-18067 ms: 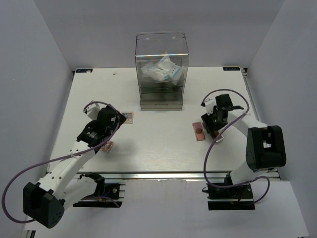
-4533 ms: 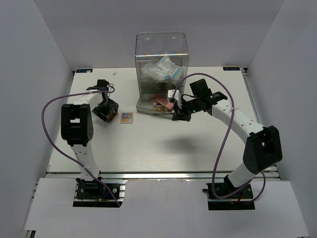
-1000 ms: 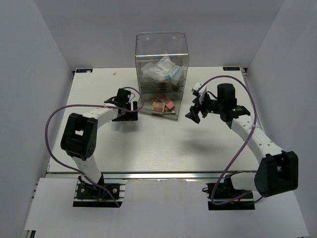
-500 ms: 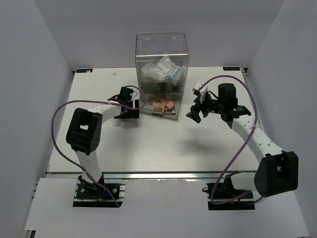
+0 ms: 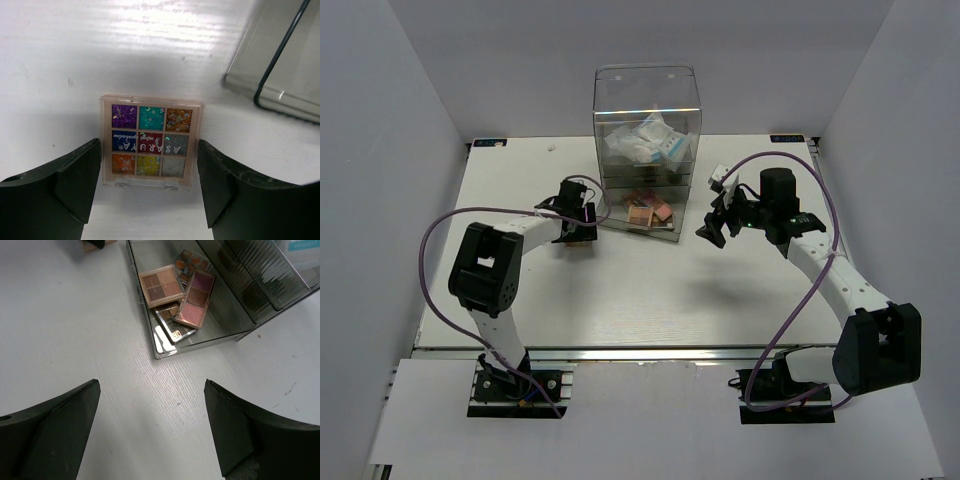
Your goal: Organize the makeup
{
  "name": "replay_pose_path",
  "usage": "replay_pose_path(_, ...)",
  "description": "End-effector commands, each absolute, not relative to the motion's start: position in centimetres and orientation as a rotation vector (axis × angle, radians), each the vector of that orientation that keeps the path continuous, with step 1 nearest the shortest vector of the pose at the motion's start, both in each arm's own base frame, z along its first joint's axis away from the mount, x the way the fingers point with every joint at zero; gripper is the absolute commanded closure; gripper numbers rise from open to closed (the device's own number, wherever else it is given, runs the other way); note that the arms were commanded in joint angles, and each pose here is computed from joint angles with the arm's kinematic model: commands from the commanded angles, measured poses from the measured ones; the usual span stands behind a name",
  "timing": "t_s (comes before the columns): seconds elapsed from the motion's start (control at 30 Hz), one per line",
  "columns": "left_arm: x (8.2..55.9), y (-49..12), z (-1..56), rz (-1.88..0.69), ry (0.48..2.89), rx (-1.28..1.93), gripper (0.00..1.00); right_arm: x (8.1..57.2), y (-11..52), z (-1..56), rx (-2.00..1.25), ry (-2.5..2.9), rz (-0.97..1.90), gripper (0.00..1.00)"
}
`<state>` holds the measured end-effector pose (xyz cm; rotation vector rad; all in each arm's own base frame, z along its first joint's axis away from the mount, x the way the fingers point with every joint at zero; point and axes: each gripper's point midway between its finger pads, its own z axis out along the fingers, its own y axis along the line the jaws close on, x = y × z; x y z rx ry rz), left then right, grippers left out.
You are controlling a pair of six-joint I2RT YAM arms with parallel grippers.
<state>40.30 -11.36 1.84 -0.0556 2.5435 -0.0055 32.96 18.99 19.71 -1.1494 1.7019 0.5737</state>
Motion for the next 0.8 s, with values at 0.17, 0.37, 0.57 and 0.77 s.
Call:
replay_pose_path(0.17, 37.7, -12.1, 6.4, -0.193, 2.464, -0.218, 0.92, 33.1, 19.3, 21.4, -1.168, 1.632, 0.572, 0.11)
replay_pose_path(0.37, 37.4, -16.0, 12.8, -0.597, 2.235, -0.328, 0.94, 32.6, 19.5, 21.2, -1.181, 1.630, 0.602, 0.11)
replay_pose_path(0.57, 37.8, -18.7, 17.4, -0.930, 2.020, -0.478, 0.94, 32.6, 19.9, 21.3, -1.175, 1.632, 0.633, 0.14)
replay_pose_path(0.77, 38.7, -21.0, 19.9, -1.148, 1.902, -0.552, 0.94, 32.8, 20.0, 21.9, -1.168, 1.622, 0.633, 0.20)
